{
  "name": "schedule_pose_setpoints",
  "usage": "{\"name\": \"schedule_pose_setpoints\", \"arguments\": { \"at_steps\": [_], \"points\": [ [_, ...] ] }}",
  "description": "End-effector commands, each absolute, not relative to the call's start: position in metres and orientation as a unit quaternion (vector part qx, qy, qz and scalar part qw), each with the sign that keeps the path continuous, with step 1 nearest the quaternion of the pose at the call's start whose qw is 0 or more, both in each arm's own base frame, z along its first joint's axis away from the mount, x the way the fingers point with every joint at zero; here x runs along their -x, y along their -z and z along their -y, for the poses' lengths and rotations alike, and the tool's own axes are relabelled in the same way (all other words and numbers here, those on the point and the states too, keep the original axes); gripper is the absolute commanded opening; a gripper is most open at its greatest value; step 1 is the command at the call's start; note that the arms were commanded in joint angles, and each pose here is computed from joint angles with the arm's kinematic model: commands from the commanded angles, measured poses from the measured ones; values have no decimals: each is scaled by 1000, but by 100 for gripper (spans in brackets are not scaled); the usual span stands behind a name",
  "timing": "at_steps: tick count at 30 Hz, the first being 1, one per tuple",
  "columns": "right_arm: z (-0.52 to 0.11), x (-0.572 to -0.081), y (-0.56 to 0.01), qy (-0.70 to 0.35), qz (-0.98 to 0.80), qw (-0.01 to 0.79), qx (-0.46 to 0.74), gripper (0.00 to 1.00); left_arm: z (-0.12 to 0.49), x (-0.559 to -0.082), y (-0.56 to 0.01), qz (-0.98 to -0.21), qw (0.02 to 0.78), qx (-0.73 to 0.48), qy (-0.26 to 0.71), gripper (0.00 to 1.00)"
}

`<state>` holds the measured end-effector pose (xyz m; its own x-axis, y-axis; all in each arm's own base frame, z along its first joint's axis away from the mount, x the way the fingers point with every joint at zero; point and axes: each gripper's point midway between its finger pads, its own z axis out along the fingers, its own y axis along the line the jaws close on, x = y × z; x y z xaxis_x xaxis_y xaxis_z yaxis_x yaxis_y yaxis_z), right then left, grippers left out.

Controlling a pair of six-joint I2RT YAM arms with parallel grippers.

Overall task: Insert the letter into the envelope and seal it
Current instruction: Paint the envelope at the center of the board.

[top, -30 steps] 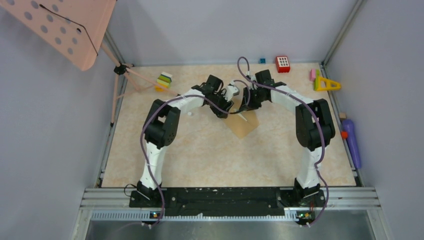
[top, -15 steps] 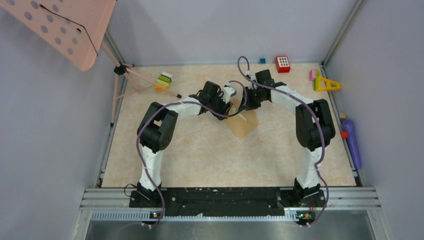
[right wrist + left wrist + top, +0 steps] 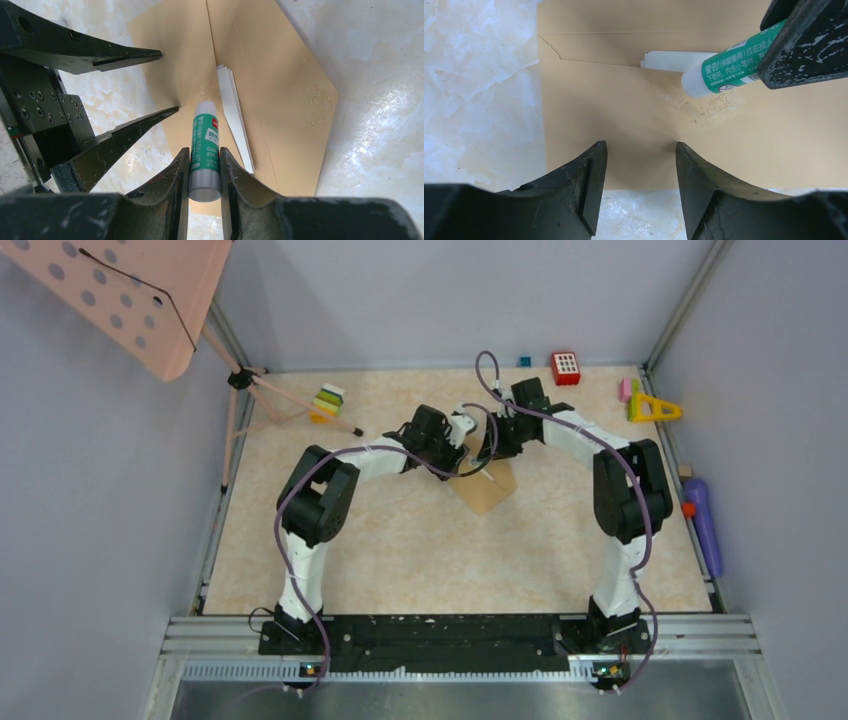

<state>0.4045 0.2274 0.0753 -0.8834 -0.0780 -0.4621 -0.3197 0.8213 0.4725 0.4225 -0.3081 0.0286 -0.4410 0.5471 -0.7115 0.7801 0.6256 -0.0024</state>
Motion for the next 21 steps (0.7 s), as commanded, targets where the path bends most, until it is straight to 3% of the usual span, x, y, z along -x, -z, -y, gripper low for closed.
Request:
{"name": "schedule_pose_setpoints", "arguments": {
  "at_steps": [1,21],
  "points": [
    [-232,-404,-85,-276,-925,231,118,0,290,-411,1,-853,311,-397,134,57],
    [-234,-403,-44,-251,-938,212,105,0,296,-408,7,-852,298,-410,127,55]
  ]
}}
